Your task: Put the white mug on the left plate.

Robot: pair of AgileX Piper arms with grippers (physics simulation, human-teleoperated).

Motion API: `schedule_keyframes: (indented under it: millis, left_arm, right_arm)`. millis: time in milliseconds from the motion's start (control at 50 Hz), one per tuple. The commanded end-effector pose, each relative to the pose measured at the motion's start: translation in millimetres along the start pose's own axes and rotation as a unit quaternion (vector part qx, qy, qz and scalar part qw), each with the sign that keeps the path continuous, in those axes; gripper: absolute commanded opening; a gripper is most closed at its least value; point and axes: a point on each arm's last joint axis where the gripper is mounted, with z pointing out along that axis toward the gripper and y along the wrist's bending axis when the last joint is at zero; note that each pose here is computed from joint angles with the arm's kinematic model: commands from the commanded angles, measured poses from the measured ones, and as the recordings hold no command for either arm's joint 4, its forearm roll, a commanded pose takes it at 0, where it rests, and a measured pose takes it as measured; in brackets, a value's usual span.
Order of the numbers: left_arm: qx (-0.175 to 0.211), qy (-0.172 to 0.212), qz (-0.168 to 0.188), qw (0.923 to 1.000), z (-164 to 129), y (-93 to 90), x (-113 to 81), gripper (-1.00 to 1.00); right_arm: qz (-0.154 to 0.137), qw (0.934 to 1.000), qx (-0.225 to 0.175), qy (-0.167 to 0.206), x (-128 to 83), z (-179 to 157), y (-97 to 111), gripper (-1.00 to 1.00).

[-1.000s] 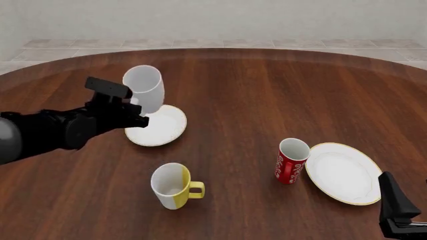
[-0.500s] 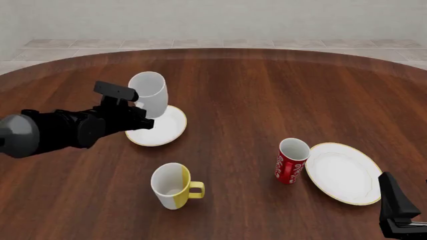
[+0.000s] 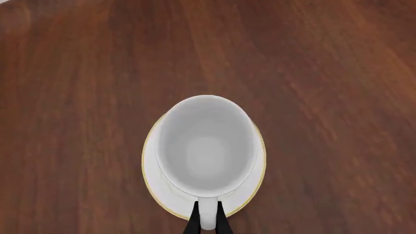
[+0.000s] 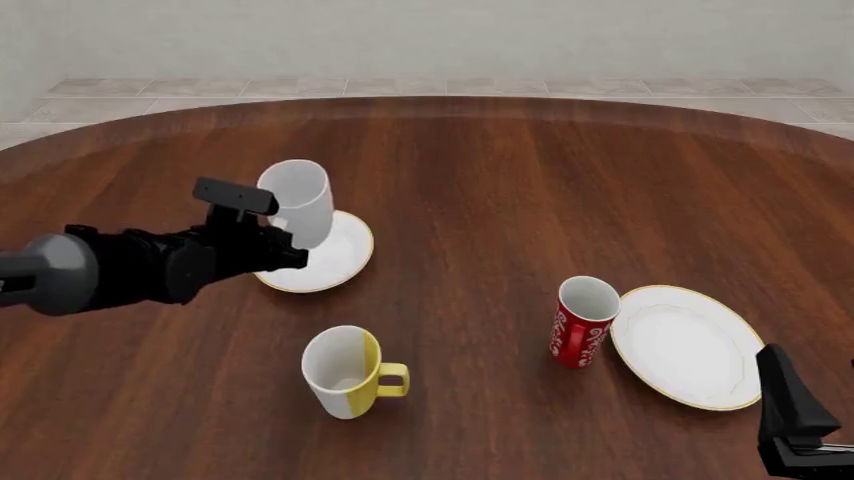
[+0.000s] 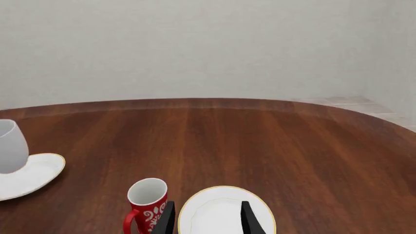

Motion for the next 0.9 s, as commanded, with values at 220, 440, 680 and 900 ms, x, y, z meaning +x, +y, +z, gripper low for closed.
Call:
schedule_keyframes:
  millis: [220,440,680,900]
  left_arm:
    - [-0.001,0.011,-0.009,0.9999,12,0.7,7.6,-1.00]
    - [0.005,0.014,-0.004,0.9999,18,-4.0,10.7,-1.00]
    - [0.007,0.023,-0.002,0.9997,25,-5.9,14.5,-1.00]
    - [0.002,0.027,-0.005,0.9996,29,-1.8,16.0,-1.00]
  right_arm:
    - [-0.001,1.0000,0.000,0.001,0,0,0,1.00]
    - [-0.001,1.0000,0.000,0.001,0,0,0,1.00]
    - [0.000,1.0000,0.000,0.000,0,0,0,1.00]
    - [0.000,1.0000,0.000,0.001,0,0,0,1.00]
